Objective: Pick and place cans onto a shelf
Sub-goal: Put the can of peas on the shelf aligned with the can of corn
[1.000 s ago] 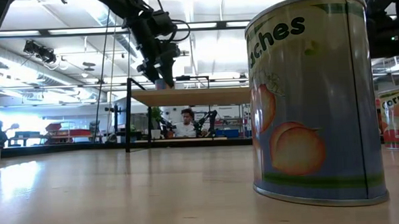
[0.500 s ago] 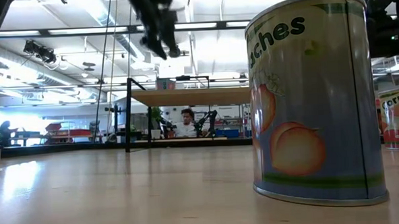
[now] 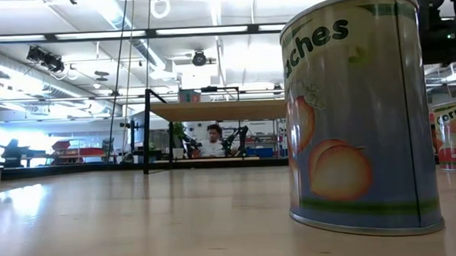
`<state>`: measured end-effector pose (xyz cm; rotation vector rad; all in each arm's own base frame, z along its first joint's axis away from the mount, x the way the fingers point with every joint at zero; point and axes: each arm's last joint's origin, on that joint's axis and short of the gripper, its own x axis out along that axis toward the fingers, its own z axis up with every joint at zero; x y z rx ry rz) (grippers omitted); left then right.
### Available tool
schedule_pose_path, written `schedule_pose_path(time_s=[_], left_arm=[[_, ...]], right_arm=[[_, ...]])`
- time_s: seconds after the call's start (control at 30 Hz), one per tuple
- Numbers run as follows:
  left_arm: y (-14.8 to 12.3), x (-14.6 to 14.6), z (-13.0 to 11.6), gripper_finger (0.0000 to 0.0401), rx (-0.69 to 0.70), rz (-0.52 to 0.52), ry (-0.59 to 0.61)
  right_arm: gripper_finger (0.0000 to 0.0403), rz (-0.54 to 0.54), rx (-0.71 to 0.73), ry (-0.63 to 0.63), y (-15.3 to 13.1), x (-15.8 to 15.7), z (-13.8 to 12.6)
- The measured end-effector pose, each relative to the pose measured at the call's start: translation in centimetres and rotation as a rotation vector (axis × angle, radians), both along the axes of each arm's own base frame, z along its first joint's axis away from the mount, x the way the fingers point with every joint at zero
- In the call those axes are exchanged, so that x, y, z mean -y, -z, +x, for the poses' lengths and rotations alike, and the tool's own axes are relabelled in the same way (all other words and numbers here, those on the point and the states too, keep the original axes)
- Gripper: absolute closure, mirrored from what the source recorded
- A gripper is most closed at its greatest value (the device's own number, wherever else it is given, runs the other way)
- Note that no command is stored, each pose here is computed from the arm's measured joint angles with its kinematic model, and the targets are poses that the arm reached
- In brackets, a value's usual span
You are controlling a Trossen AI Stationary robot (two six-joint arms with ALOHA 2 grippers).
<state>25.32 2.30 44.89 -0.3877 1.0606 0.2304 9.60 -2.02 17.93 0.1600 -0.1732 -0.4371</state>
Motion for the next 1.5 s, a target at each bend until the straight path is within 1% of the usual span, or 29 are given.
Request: schedule_pose_path(time_s=[0.07,0.1,0.17,0.23,0.3,0.43,0.5,0.57,0.7,0.77,0.83,0.93,1.03,1.13,1.27,1.4,1.5], left_arm=[[0.5,2.2,-0.6,0.0048,-0.022,-0.012,-0.013],[0.8,3.3,-1.0,0.0049,-0.036,-0.013,-0.020],[1.7,5.3,-1.9,0.0049,-0.064,-0.019,-0.039],[2.8,7.0,-2.9,0.0049,-0.104,-0.035,-0.058],[4.2,8.4,-4.0,0.0049,-0.150,-0.054,-0.072],[7.2,10.7,-6.2,0.0049,-0.235,-0.078,-0.116],[8.7,11.6,-7.0,0.0049,-0.262,-0.084,-0.131],[10.5,12.2,-8.0,0.0049,-0.322,-0.078,-0.155],[13.8,12.8,-9.6,0.0049,-0.454,-0.088,-0.250],[15.3,13.3,-10.1,0.0049,-0.509,-0.115,-0.253],[16.8,14.1,-10.4,0.0049,-0.539,-0.145,-0.243],[18.8,15.2,-10.7,0.0049,-0.532,-0.182,-0.234],[20.5,15.6,-11.5,0.0049,-0.554,-0.169,-0.254],[21.7,15.6,-12.4,0.0049,-0.597,-0.122,-0.265],[23.0,16.2,-13.0,0.0048,-0.594,-0.134,-0.227],[24.7,16.4,-13.3,0.0048,-0.580,-0.154,-0.210],[25.8,16.2,-13.6,0.0048,-0.589,-0.147,-0.209]], right_arm=[[0.0300,0.104,0.090,-0.022,-0.3,0.0,-0.1],[0.0300,0.130,0.121,-0.048,-0.5,-0.1,-0.1],[0.0300,0.134,0.151,-0.164,-0.8,-0.4,0.0],[0.0300,0.162,0.169,-0.264,-1.3,-0.9,0.2],[0.0300,0.177,0.160,-0.321,-2.2,-1.3,0.3],[0.0300,0.137,0.078,-0.388,-4.4,-2.4,1.3],[0.0300,0.126,0.033,-0.398,-5.5,-3.0,2.2],[0.0300,0.120,-0.023,-0.405,-6.4,-3.7,3.5],[0.0300,0.126,-0.132,-0.409,-7.9,-5.6,6.6],[0.0300,0.116,-0.180,-0.405,-8.5,-6.8,8.3],[0.0300,0.091,-0.215,-0.397,-9.1,-7.8,9.9],[0.0300,0.076,-0.250,-0.383,-9.6,-8.9,12.1],[0.0300,0.072,-0.264,-0.379,-10.2,-9.6,13.9],[0.0300,0.072,-0.264,-0.375,-10.8,-10.0,15.1],[0.0300,0.079,-0.263,-0.374,-11.1,-10.3,15.9],[0.0300,0.128,-0.248,-0.339,-11.1,-10.2,15.9],[0.0300,0.132,-0.240,-0.320,-11.3,-10.1,15.8]])
